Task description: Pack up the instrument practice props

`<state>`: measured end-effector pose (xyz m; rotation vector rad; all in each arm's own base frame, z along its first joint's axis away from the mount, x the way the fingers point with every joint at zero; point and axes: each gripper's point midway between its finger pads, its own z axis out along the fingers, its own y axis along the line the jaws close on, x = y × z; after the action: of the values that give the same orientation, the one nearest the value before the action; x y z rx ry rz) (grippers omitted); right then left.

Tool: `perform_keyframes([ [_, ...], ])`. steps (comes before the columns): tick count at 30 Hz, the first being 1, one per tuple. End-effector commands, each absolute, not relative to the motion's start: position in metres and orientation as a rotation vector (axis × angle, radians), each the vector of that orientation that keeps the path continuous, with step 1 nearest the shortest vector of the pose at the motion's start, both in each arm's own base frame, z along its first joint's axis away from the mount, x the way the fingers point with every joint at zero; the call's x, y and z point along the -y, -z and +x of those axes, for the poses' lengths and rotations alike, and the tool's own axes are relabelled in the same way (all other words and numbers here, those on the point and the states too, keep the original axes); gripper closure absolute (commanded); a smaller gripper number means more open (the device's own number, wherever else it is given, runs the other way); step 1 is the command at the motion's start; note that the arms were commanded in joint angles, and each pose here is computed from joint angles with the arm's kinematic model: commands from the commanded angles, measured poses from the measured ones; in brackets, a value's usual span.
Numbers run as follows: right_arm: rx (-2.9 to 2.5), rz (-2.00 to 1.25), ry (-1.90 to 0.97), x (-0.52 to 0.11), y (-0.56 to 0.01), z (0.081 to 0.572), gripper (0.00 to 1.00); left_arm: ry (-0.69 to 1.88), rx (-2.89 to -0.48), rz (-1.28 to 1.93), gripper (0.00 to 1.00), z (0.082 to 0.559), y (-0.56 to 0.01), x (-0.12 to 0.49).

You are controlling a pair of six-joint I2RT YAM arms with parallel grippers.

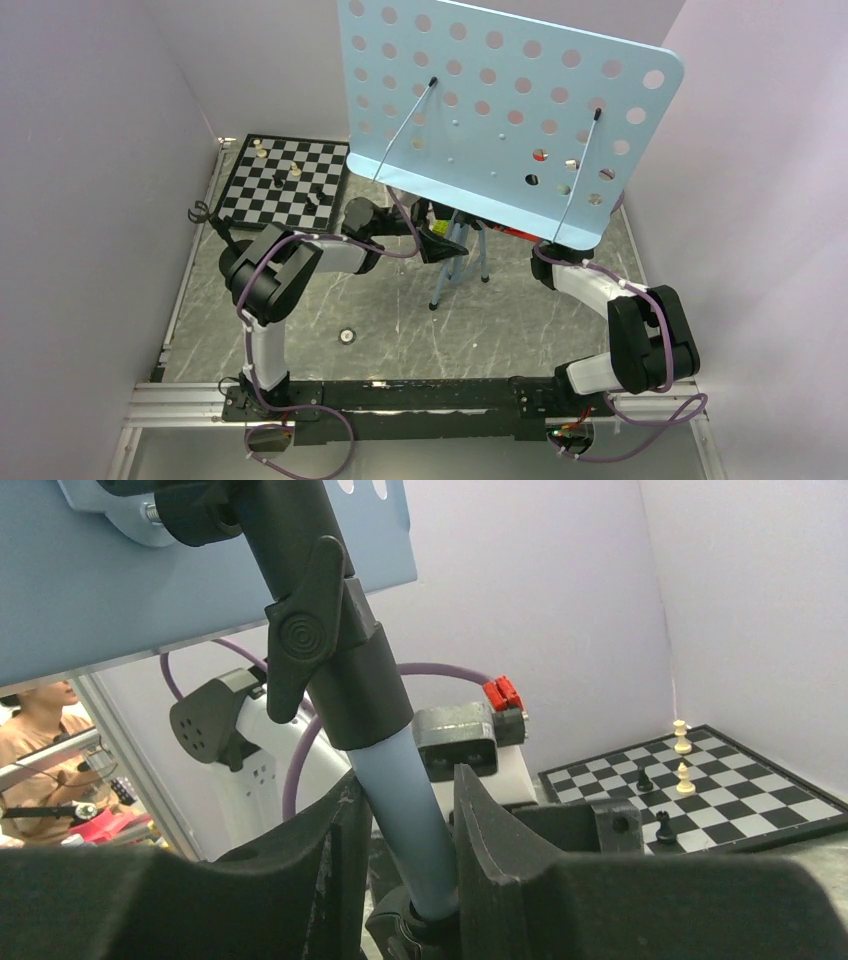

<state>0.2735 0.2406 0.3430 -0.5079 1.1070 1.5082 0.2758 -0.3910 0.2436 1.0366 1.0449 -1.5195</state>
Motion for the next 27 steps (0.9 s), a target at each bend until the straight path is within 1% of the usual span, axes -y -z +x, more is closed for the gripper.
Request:
perform_keyframes([
  [1, -1.572, -0.561, -1.789, -0.257, -0.231, 0.235, 1.00, 1.516, -1.029, 1.092, 0.01, 0.275, -0.235, 0.408],
  [5, -1.569, -0.565, -1.792, -0.257, -0.231, 0.234, 1.00, 1.527, -1.059, 1.085, 0.01, 0.276, -0.225, 0.412],
  [6, -1.568, -0.565, -1.791, -0.257, -0.231, 0.234, 1.00, 1.528, -1.062, 1.086, 0.04, 0.276, -0.225, 0.412],
  [9, -1.563, -0.568, -1.794, -0.257, -0.232, 0.234, 1.00, 1.535, -1.070, 1.095, 0.25, 0.272, -0.224, 0.413],
  [13, -1.550, -0.570, -1.800, -0.258, -0.236, 0.234, 1.00, 1.542, -1.076, 1.099, 0.57, 0.267, -0.225, 0.410],
  [14, -1.548, -0.571, -1.800, -0.258, -0.237, 0.234, 1.00, 1.541, -1.076, 1.097, 0.64, 0.265, -0.226, 0.409],
  [15, -1.546, -0.570, -1.799, -0.258, -0.237, 0.235, 1.00, 1.541, -1.080, 1.096, 0.69, 0.264, -0.225, 0.408],
  [17, -1.539, -0.574, -1.798, -0.259, -0.239, 0.235, 1.00, 1.535, -1.090, 1.092, 0.75, 0.262, -0.223, 0.407],
  [20, -1.527, -0.578, -1.797, -0.260, -0.244, 0.236, 1.00, 1.524, -1.101, 1.086, 0.92, 0.260, -0.222, 0.408],
  [21, -1.520, -0.580, -1.795, -0.261, -0.247, 0.237, 1.00, 1.516, -1.100, 1.078, 0.99, 0.261, -0.223, 0.407],
  [27, -1.471, -0.594, -1.788, -0.268, -0.268, 0.241, 1.00, 1.437, -1.068, 1.060, 1.00, 0.259, -0.249, 0.398],
])
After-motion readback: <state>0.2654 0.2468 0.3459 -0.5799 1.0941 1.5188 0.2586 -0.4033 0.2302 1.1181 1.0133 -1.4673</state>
